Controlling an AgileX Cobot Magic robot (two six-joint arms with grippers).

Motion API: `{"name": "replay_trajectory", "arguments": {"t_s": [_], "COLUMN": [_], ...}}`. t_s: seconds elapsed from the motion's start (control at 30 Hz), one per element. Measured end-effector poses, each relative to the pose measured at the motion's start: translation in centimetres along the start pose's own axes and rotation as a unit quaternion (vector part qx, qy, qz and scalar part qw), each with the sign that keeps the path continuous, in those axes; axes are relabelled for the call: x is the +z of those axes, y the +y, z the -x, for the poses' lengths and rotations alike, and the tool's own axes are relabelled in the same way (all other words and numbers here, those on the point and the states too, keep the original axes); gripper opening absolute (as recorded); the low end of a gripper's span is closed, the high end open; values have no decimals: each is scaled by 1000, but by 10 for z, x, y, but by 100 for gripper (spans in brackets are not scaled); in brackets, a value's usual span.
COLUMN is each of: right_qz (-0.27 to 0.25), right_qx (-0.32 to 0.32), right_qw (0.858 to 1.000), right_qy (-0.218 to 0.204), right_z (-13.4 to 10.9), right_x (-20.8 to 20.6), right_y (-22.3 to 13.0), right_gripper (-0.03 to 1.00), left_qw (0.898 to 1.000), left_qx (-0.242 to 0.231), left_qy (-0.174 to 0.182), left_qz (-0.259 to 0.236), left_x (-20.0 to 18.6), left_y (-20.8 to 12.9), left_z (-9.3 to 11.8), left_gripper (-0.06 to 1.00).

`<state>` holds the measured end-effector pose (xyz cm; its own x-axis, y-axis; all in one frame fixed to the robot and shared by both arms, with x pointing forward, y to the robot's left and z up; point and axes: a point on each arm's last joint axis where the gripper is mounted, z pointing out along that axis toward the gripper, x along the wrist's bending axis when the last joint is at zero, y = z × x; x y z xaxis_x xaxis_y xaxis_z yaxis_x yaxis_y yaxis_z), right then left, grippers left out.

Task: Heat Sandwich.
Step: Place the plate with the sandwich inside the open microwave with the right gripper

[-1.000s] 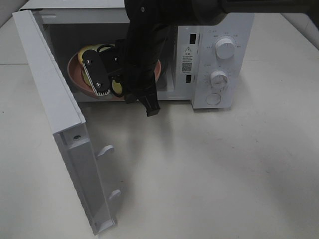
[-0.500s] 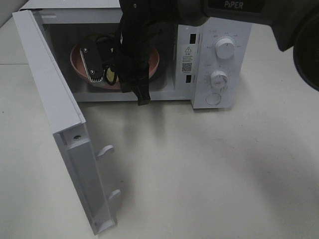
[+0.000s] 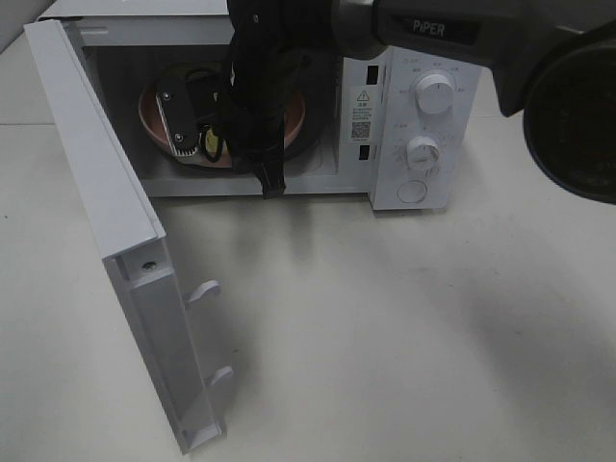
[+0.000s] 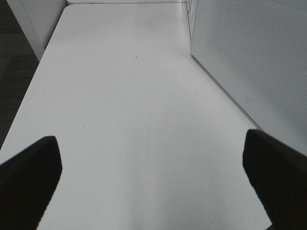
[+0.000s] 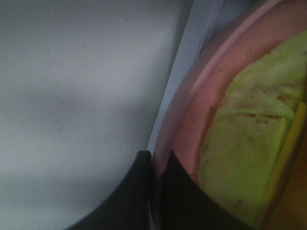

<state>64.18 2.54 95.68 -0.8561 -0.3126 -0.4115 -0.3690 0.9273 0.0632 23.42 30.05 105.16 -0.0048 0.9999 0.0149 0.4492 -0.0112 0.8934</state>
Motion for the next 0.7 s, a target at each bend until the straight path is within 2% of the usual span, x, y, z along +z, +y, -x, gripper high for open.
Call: {"name": "replay_trajectory", "arguments": {"t_s": [0.37, 0.7], "right_qz": [-10, -10], "right_qx": [24, 37], "right_qw": [1000, 999], "right_qy": [10, -8], "right_z": [1, 4], "right_x": [18, 18], "right_y": [-13, -14], "right_gripper": [4, 15], "left_qw": [1000, 1000], "left_qx": [0, 0], "left_qy": [0, 0], "left_qz": [0, 0], "left_x": [0, 0], "left_y": [0, 0], "left_z": [0, 0], "left_gripper": [97, 97]}}
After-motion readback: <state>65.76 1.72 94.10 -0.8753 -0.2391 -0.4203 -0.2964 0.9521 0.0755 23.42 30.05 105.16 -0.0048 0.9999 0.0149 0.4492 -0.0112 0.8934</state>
